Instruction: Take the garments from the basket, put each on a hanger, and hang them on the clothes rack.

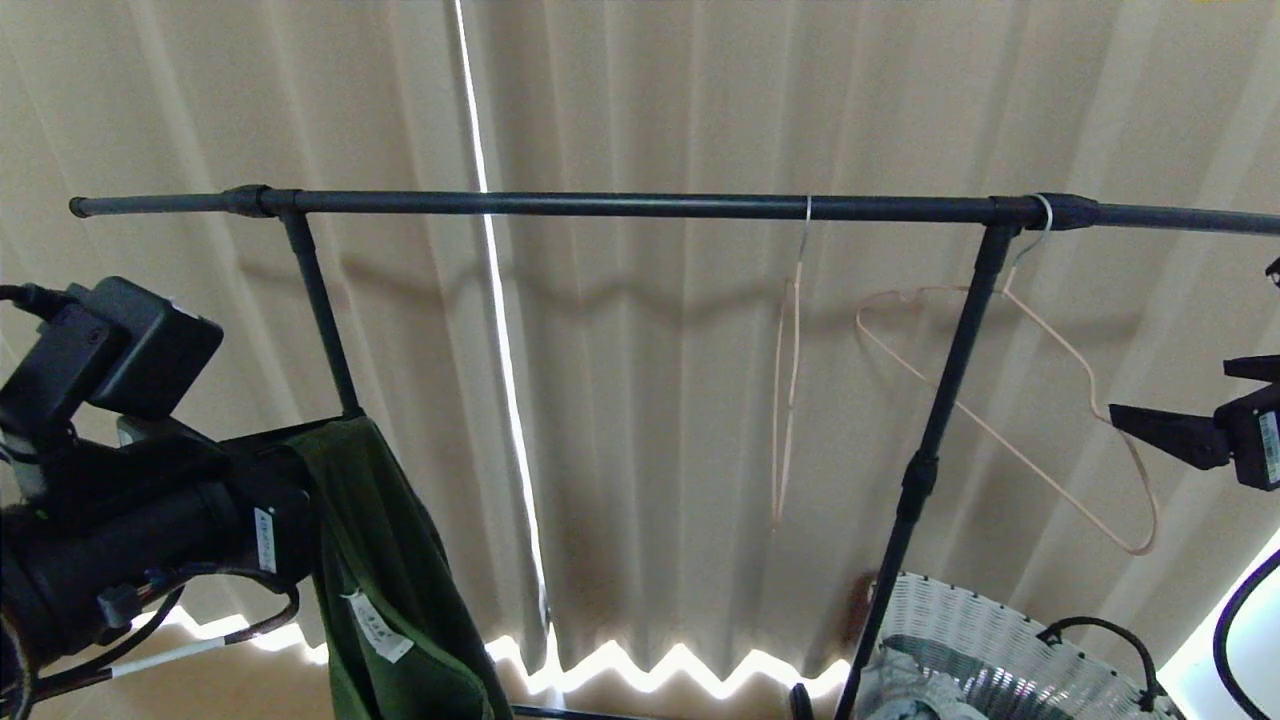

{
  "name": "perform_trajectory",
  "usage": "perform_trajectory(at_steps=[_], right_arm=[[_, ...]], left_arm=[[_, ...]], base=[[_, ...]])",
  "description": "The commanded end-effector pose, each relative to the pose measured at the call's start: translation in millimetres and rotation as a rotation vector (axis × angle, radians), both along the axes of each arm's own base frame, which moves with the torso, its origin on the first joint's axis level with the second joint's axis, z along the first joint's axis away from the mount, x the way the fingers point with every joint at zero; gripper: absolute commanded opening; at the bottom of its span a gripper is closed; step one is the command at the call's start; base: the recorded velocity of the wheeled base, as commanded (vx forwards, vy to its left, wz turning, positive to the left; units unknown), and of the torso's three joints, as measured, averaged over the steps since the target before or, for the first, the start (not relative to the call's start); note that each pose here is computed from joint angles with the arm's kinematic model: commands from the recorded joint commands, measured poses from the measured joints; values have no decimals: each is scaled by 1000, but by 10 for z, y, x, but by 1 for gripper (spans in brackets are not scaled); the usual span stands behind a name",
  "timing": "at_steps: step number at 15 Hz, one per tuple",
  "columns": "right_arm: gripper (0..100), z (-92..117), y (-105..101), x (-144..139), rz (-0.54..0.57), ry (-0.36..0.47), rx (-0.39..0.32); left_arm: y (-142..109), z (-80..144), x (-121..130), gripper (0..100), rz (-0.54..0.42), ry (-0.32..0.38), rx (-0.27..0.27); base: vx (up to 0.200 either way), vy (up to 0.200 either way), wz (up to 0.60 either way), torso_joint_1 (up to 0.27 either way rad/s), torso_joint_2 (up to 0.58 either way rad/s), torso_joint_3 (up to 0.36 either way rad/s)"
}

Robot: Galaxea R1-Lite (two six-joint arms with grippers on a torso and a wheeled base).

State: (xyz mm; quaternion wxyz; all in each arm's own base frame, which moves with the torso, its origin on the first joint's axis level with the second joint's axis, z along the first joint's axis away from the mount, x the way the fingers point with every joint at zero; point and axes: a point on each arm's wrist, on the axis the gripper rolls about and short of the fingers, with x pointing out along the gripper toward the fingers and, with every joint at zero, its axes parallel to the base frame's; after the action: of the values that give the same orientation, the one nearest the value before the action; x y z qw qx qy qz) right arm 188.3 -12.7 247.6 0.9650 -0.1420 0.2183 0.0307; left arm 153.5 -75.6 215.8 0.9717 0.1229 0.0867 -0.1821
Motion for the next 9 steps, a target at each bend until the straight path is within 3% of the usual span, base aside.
perform_trajectory(at_steps=[1, 5, 7, 9], right_arm=[[100, -16, 46, 120, 27, 19, 5], [100, -109, 96, 445, -2, 84, 88], [100, -143, 89, 499, -13, 99, 85], [100, -160, 83, 597, -17, 110, 88]], left_arm=[[2, -72, -10, 0, 1, 7, 3], [17, -171, -34, 0, 4, -21, -28], [9, -213, -51, 0, -5, -8, -22], [6, -195, -56, 0, -59, -7, -70]], base=[[0, 0, 0, 0, 0, 0], [0, 0, 0, 0, 0, 0], [0, 0, 0, 0, 0, 0], [0, 0, 0, 0, 0, 0]])
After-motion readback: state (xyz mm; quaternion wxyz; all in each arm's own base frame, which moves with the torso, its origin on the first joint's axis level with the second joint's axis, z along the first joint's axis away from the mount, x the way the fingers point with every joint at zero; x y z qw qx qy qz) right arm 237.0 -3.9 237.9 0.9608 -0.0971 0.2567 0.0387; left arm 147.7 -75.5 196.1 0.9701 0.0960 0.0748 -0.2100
